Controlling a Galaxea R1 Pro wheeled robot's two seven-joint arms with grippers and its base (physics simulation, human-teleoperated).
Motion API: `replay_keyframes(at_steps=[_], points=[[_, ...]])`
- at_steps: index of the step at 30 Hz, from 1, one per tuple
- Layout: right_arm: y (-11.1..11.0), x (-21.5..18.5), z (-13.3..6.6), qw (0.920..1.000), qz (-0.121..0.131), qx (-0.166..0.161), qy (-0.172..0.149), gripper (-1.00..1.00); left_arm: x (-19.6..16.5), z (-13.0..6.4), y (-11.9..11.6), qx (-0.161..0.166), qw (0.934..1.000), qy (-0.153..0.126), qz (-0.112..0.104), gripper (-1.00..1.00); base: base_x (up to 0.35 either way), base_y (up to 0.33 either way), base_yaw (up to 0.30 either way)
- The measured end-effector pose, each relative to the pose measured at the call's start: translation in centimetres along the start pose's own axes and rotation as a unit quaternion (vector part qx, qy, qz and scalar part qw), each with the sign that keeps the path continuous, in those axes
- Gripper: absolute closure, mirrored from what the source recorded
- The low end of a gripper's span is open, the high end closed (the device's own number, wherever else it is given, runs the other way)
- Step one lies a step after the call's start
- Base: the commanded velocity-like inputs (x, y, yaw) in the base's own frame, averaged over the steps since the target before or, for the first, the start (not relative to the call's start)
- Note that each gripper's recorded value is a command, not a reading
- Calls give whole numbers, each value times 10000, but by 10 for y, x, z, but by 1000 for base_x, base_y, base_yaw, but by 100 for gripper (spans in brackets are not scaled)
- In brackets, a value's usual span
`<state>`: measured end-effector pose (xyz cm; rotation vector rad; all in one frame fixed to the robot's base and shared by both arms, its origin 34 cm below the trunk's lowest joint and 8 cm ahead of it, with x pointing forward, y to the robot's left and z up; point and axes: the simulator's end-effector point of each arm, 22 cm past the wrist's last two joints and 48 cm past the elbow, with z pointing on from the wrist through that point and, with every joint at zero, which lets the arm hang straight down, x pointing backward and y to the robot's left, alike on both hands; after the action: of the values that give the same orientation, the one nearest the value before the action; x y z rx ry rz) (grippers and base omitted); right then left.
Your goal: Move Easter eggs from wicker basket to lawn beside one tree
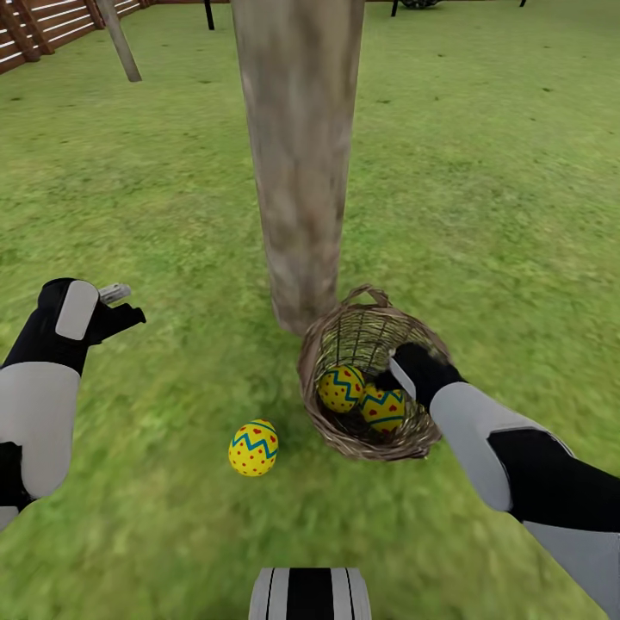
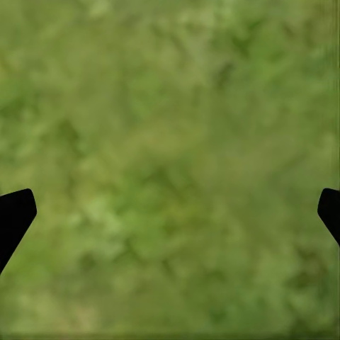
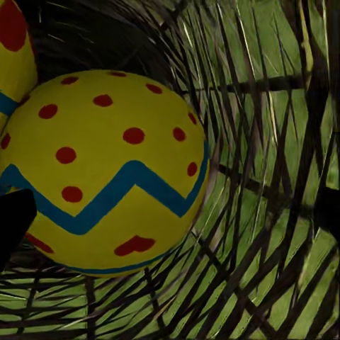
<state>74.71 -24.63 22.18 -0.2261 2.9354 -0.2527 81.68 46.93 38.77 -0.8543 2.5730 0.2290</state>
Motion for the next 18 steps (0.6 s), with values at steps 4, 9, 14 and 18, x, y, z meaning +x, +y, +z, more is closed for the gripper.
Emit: replay_keyframes(at_steps=[4, 9, 14, 18], points=[[6, 16, 9, 9978, -668, 4, 40, -100, 0, 0, -1, 4, 10000, 2, 2, -100, 0, 0, 0], [44, 31, 16, 9843, -1701, -466, -108, -100, 1, 0, -1, 5, 10000, 3, 6, -100, 0, 0, 0], [50, 29, 17, 9806, -1877, -515, -227, -100, 1, 0, -1, 0, 10000, 11, 6, -100, 0, 0, 0], [51, 25, 17, 9798, -1907, -517, -324, -100, 1, 0, -1, 0, 10000, 13, 5, -100, 0, 0, 0]])
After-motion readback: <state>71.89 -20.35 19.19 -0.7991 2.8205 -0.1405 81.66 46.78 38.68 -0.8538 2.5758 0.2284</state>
